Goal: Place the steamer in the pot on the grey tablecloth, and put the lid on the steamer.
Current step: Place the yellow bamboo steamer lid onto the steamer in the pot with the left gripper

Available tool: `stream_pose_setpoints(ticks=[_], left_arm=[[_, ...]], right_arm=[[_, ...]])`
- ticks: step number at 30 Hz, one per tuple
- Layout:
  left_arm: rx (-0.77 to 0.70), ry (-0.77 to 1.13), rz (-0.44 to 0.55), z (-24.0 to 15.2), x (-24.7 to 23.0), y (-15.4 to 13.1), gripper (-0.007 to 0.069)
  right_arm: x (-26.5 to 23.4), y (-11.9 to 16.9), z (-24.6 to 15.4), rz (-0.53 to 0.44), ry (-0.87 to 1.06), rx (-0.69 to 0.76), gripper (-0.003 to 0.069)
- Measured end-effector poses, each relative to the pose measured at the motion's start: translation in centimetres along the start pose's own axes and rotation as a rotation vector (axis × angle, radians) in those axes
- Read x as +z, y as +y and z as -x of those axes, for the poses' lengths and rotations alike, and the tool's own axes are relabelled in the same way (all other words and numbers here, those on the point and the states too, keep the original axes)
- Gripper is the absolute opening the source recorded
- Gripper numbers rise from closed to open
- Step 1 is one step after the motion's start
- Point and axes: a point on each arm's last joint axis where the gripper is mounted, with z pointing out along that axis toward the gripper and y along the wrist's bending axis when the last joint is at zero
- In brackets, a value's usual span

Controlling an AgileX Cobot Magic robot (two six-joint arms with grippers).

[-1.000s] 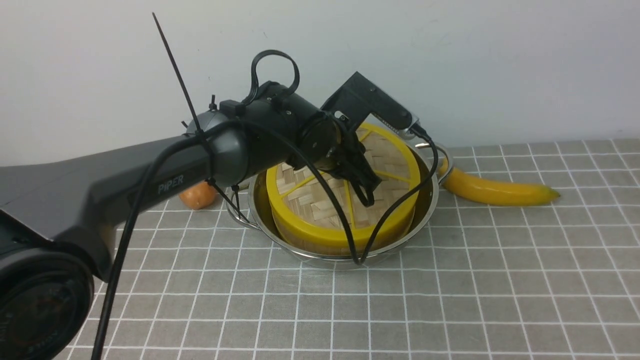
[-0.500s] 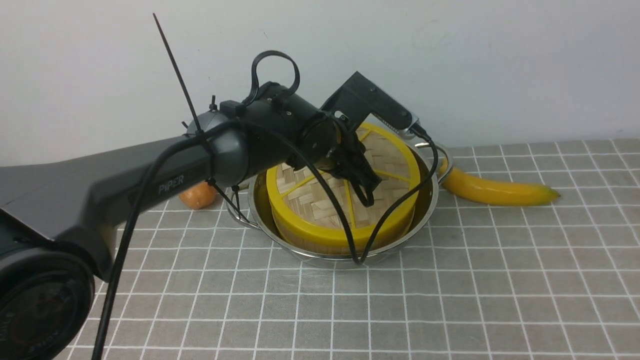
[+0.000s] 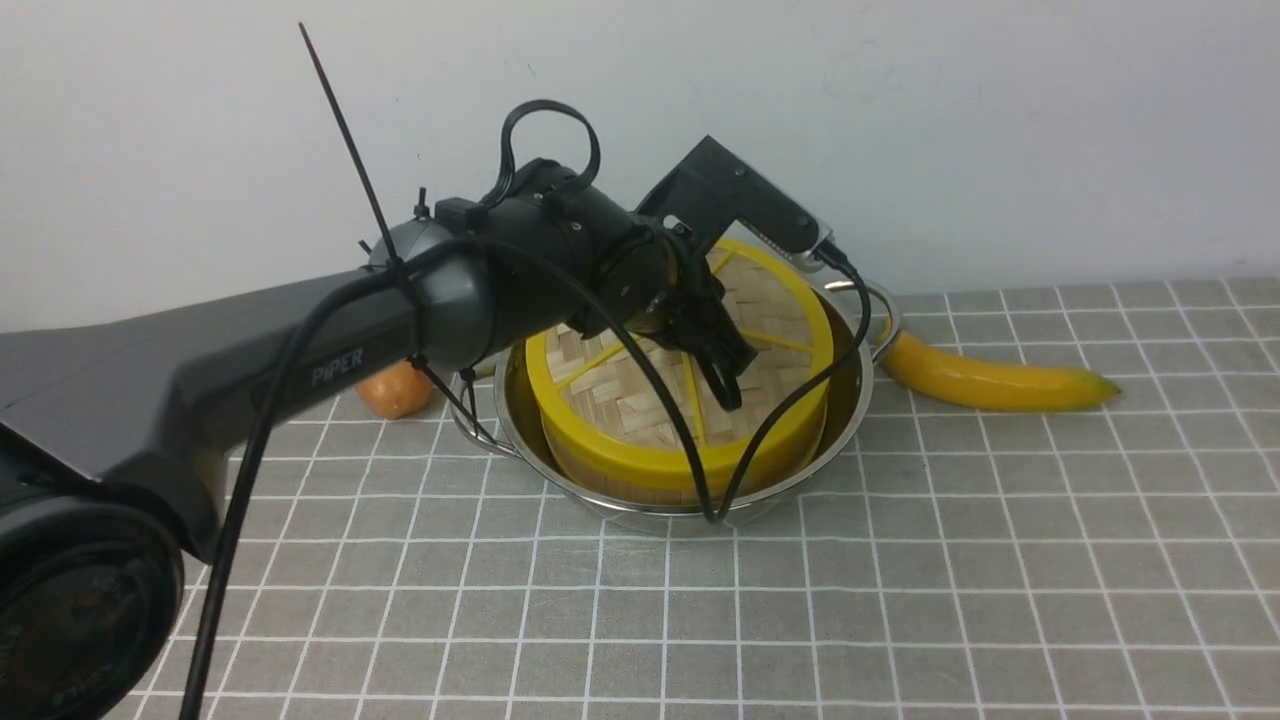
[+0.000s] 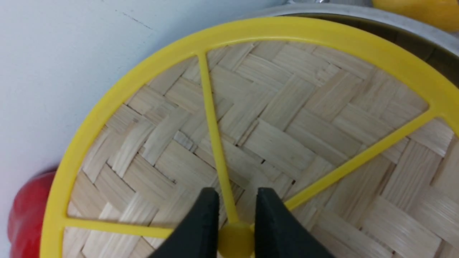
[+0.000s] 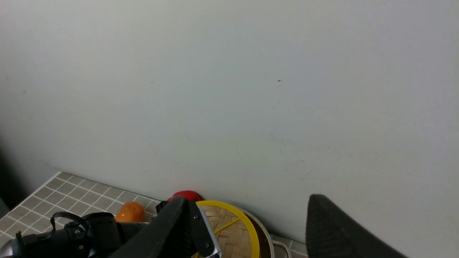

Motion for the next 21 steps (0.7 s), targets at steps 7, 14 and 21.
stream_pose_setpoints(ticks=[7, 14, 21], left_arm=[[-0.002, 0.001, 0.000, -0.06, 0.09, 0.01, 0.0116], [-0.005, 0.005, -0.002, -0.38, 0.88, -0.24, 0.0116], [-0.003, 0.001, -0.001, -0.37, 0.93, -0.25, 0.0118]], right_arm=[[0.00, -0.01, 0.00, -0.001, 0.000, 0.000, 0.0432], [0.00, -0.01, 0.00, -0.001, 0.000, 0.000, 0.0432], [0.00, -0.01, 0.00, -0.001, 0.000, 0.000, 0.0432]])
